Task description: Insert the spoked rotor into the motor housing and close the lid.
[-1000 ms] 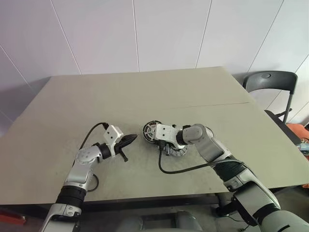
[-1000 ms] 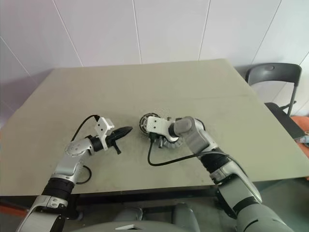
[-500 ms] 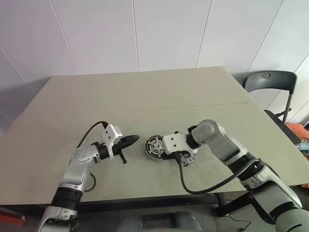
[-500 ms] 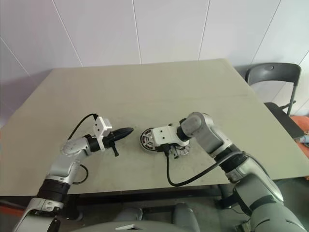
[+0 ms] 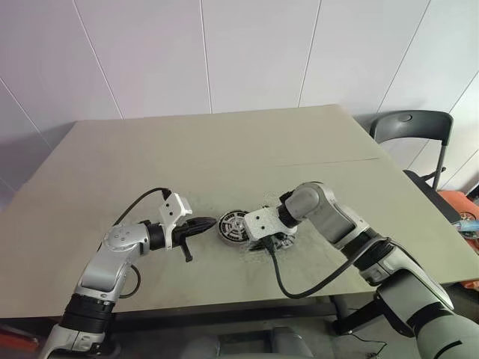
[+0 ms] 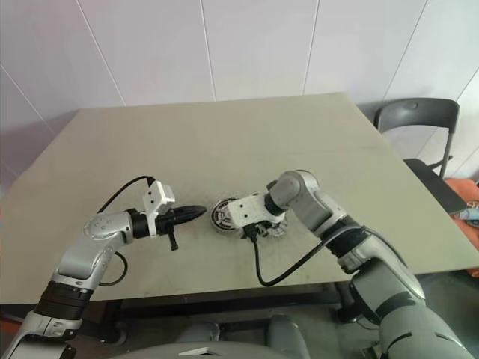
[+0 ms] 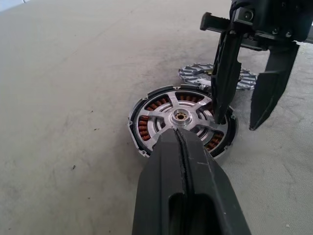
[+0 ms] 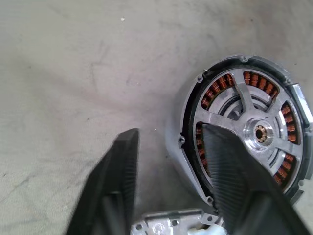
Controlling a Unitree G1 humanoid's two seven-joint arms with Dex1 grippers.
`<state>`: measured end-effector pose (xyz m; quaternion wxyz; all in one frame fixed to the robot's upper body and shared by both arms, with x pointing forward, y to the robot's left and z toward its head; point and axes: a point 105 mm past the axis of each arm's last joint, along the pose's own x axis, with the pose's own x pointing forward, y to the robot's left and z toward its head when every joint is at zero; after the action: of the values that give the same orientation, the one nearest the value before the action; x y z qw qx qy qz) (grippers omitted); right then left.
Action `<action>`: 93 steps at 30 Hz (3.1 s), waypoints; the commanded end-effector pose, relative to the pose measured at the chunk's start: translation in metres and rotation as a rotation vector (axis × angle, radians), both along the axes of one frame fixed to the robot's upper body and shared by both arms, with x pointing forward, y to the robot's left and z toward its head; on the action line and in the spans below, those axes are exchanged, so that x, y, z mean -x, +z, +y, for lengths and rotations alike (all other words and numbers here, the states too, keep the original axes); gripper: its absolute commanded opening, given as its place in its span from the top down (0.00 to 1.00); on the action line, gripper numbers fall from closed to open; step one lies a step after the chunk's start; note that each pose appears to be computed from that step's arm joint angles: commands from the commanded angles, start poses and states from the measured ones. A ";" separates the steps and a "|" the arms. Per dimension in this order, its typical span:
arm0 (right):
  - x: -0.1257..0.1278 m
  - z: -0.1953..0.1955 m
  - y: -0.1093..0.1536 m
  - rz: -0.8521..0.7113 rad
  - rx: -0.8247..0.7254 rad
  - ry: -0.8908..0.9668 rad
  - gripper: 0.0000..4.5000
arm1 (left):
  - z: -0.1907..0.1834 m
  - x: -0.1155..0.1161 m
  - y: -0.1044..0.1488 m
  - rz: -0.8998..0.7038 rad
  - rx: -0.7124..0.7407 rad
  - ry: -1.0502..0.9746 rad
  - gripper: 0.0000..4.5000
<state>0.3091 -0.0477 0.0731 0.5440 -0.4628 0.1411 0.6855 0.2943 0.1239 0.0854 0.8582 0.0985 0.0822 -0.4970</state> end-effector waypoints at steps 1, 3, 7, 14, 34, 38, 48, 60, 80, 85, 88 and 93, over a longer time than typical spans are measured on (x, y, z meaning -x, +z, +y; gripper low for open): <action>-0.007 0.009 0.023 -0.026 -0.098 -0.030 0.35 | -0.003 -0.004 0.011 -0.046 -0.004 -0.007 1.00; -0.006 0.012 0.034 0.020 -0.170 -0.064 0.35 | -0.004 -0.005 0.010 -0.045 -0.004 -0.006 1.00; -0.005 0.013 0.056 0.130 -0.337 -0.167 0.35 | -0.004 -0.006 0.007 -0.044 -0.001 -0.006 1.00; 0.012 0.005 0.061 0.701 -0.674 -0.605 0.35 | -0.004 -0.005 0.002 -0.043 0.006 -0.005 1.00; 0.059 -0.036 0.002 1.470 -0.662 -1.131 0.35 | -0.007 -0.006 0.001 -0.051 0.002 0.002 1.00; 0.055 -0.047 -0.005 1.497 -0.658 -1.246 0.35 | -0.006 -0.006 -0.002 -0.046 0.002 0.011 1.00; 0.019 -0.078 -0.025 1.387 -0.826 -1.733 0.35 | -0.007 -0.005 -0.006 -0.044 0.002 0.018 1.00; -0.022 -0.075 0.017 1.373 -1.170 -1.700 0.35 | -0.004 -0.007 -0.008 -0.049 -0.011 0.024 1.00; -0.040 -0.077 0.037 1.183 -1.059 -1.606 0.35 | -0.002 -0.010 -0.011 -0.055 -0.022 0.033 1.00; -0.033 -0.070 0.031 1.193 -0.977 -1.571 0.35 | -0.003 -0.011 -0.010 -0.060 -0.026 0.036 1.00; -0.026 -0.065 0.026 1.211 -0.933 -1.549 0.35 | -0.003 -0.011 -0.009 -0.063 -0.027 0.038 1.00; -0.022 -0.064 0.023 1.209 -0.901 -1.538 0.49 | -0.002 -0.012 -0.010 -0.064 -0.029 0.042 1.00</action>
<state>0.3291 -0.1153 0.0829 0.7853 0.4118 0.3932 0.2431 0.3023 0.1211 0.0659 0.8686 0.1098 0.0819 -0.4761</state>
